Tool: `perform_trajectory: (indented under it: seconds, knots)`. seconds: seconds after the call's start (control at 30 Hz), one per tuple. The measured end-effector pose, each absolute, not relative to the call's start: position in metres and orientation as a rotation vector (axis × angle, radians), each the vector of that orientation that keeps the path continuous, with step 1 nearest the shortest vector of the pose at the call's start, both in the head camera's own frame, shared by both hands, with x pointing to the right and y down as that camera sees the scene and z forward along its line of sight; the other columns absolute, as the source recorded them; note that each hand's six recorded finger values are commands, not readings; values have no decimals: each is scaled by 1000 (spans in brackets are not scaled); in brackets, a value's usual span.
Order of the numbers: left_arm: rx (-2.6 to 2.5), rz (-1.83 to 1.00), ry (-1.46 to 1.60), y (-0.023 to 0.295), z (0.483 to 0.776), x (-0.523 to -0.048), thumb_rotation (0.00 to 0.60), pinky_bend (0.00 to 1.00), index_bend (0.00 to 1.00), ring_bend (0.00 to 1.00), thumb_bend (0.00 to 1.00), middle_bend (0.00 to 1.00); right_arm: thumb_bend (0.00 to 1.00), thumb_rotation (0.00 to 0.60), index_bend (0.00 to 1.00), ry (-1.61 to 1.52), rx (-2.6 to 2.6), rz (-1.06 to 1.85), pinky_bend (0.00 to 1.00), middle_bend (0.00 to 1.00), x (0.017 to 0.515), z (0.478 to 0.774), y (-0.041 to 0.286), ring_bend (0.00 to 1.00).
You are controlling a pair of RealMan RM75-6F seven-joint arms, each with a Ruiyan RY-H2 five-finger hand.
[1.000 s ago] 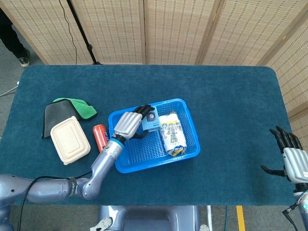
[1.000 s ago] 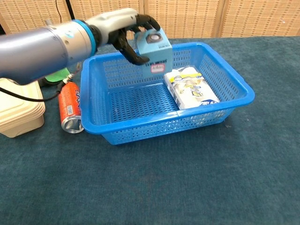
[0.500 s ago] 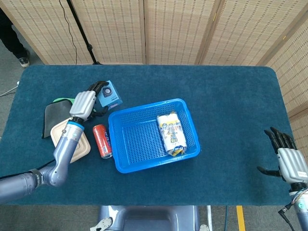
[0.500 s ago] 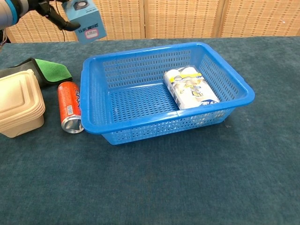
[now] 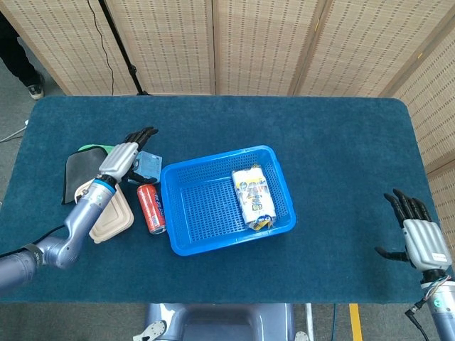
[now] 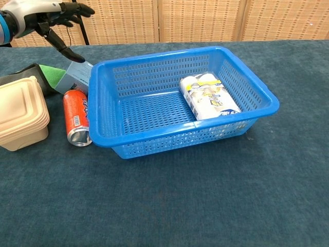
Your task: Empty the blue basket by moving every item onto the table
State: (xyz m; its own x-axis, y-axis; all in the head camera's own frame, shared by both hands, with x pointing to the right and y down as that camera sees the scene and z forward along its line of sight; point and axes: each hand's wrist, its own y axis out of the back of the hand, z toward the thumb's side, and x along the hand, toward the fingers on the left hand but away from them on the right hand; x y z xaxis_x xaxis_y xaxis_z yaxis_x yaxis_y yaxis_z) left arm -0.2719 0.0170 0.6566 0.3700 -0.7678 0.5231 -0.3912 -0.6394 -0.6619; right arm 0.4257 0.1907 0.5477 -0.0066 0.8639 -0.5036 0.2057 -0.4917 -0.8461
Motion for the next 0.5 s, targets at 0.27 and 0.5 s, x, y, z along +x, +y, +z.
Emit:
perform_trajectory:
  seconds: [0.27, 0.5]
  knots:
    - [-2226, -901, 665, 65, 606, -200, 600, 0, 0, 0, 0, 0, 0, 600, 0, -1129, -1725, 1530, 0, 0, 428, 545, 189, 0]
    - [-2060, -854, 400, 80, 623, -147, 600, 0, 0, 0, 0, 0, 0, 600, 0, -1156, -1721, 1546, 0, 0, 435, 547, 183, 0]
